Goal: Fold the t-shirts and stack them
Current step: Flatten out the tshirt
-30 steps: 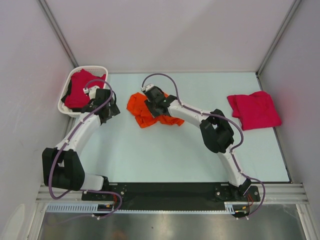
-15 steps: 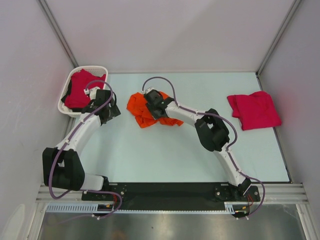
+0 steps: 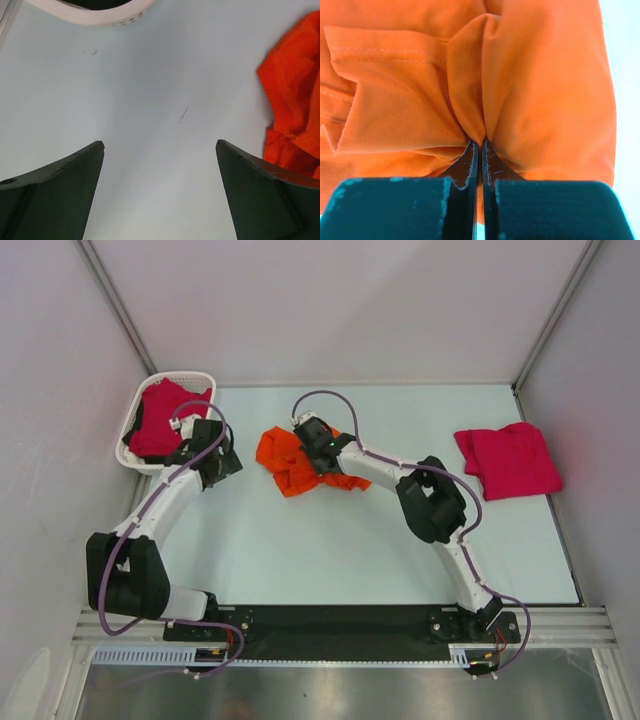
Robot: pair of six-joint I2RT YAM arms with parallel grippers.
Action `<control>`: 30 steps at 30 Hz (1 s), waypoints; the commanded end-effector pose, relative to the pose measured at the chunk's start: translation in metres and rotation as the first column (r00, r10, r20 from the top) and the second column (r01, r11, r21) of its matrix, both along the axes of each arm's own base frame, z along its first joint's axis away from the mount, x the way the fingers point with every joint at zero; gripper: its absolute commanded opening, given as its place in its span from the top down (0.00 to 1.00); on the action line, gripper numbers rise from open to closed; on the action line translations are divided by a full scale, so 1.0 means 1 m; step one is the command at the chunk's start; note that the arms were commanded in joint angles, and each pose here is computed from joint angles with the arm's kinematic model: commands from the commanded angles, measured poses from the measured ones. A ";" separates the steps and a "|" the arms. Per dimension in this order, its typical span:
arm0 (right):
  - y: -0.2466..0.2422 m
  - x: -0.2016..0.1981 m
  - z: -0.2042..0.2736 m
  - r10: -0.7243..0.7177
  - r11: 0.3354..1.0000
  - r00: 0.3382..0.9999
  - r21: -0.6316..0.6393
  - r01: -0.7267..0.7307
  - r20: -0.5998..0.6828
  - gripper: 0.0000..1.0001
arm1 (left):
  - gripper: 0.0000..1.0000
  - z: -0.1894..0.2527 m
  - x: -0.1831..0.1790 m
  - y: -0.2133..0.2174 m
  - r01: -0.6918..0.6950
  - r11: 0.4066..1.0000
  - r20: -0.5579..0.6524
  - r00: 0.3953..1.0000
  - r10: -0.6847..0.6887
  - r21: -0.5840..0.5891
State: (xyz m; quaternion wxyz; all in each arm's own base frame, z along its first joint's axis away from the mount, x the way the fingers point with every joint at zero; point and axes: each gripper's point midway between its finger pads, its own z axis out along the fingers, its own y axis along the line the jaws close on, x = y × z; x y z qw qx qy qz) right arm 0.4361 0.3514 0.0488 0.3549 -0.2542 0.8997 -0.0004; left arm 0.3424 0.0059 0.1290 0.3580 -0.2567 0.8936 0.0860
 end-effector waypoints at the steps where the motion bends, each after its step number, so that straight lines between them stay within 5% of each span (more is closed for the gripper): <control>1: -0.016 0.012 0.074 -0.072 0.996 0.984 0.061 0.063 0.163 1.00 | 0.00 -0.004 0.006 -0.004 0.002 0.999 0.014 1.000 -0.001 -0.032; 15: -0.067 0.034 0.088 -0.156 0.987 0.972 0.064 0.147 0.177 1.00 | 0.00 -0.005 0.007 -0.007 0.015 0.999 0.014 1.000 -0.014 -0.031; 20: -0.087 0.045 0.076 -0.177 0.984 0.976 0.028 0.175 0.128 0.91 | 0.00 -0.004 0.007 -0.007 0.016 0.999 0.016 1.000 -0.015 -0.033; 21: -0.090 0.044 0.070 -0.177 0.984 0.978 0.022 0.176 0.108 0.75 | 0.00 -0.003 0.008 -0.007 0.017 0.999 0.020 1.000 -0.016 -0.035; 26: -0.093 0.042 0.067 -0.187 0.982 0.978 0.057 0.182 0.092 0.28 | 0.01 -0.004 0.008 -0.008 0.019 0.999 0.017 1.000 -0.019 -0.033; 30: -0.092 0.040 0.068 -0.180 0.982 0.980 0.073 0.174 0.087 0.25 | 0.00 -0.003 0.007 -0.007 0.020 0.999 0.019 1.000 -0.020 -0.033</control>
